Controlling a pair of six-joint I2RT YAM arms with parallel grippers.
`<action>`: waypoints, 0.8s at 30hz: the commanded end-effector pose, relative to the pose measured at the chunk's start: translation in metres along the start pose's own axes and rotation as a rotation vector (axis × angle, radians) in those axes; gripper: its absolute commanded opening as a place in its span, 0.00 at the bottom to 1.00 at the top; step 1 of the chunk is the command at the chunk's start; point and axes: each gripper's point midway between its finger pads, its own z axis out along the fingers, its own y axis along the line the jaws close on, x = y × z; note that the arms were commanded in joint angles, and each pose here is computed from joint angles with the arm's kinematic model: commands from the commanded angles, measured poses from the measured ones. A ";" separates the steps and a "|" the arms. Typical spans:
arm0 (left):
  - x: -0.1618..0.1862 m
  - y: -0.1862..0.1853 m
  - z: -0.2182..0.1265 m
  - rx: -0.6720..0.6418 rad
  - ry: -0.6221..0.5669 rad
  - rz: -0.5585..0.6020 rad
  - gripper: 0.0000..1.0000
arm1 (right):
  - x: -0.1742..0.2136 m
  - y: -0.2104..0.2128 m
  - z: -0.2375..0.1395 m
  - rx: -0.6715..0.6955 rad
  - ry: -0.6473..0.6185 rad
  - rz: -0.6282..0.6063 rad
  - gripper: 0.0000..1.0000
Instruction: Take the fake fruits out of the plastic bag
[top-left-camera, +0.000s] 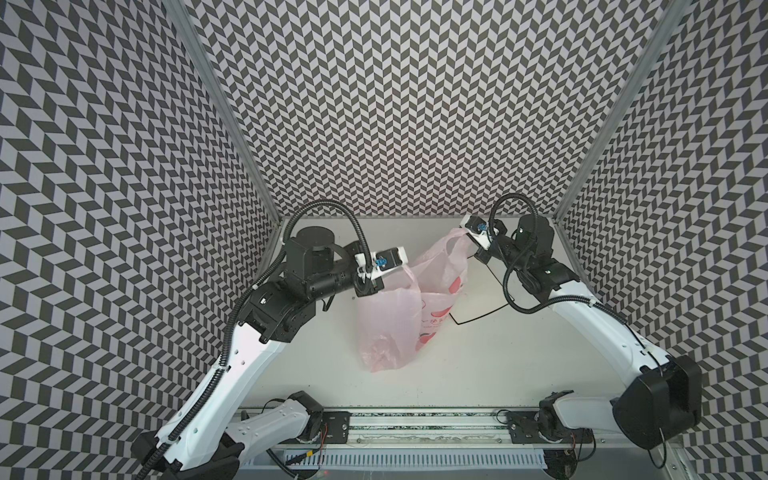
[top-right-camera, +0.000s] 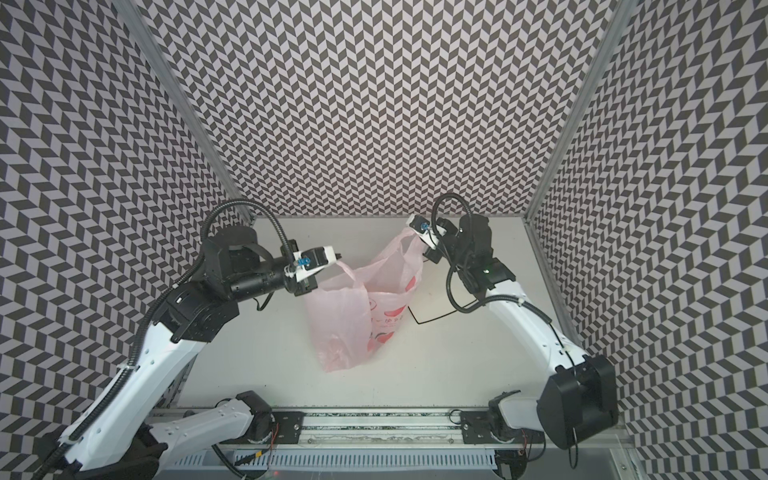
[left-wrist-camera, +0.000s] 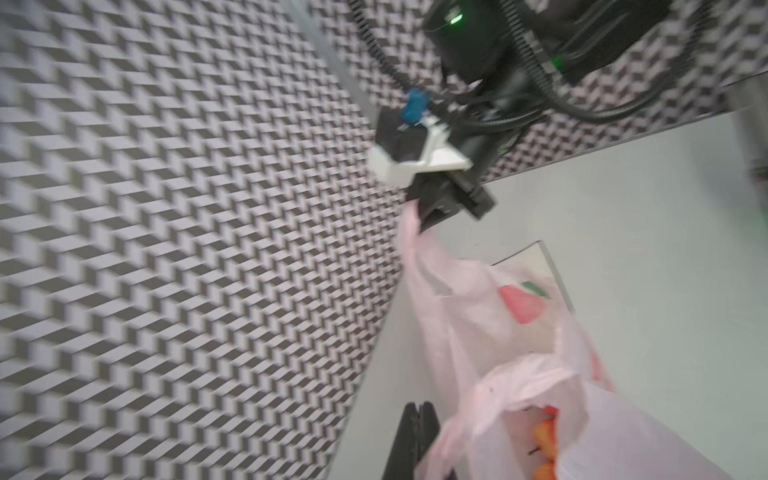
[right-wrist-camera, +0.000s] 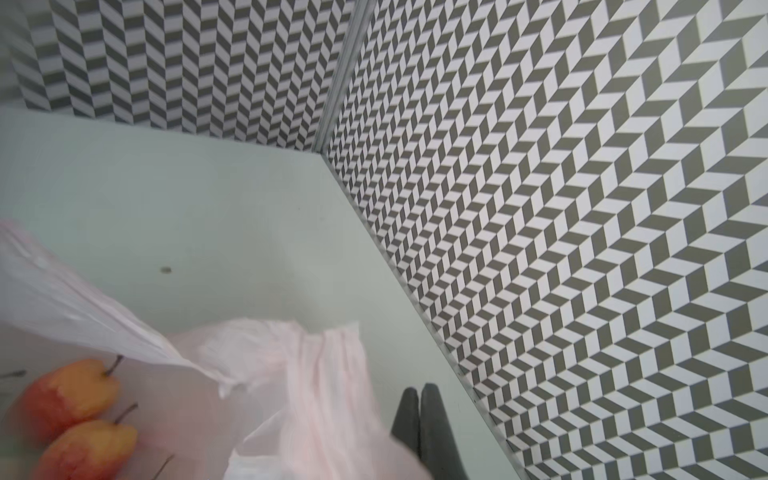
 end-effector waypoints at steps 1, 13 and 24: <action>0.011 0.082 -0.011 -0.338 -0.008 0.088 0.00 | -0.051 -0.041 0.010 0.202 -0.127 0.220 0.00; 0.042 0.141 -0.002 -0.439 -0.051 0.170 0.07 | -0.080 -0.053 0.044 0.168 -0.230 0.669 0.00; 0.069 0.017 0.000 -0.004 -0.108 -0.231 1.00 | -0.033 -0.012 0.054 0.090 -0.099 0.749 0.00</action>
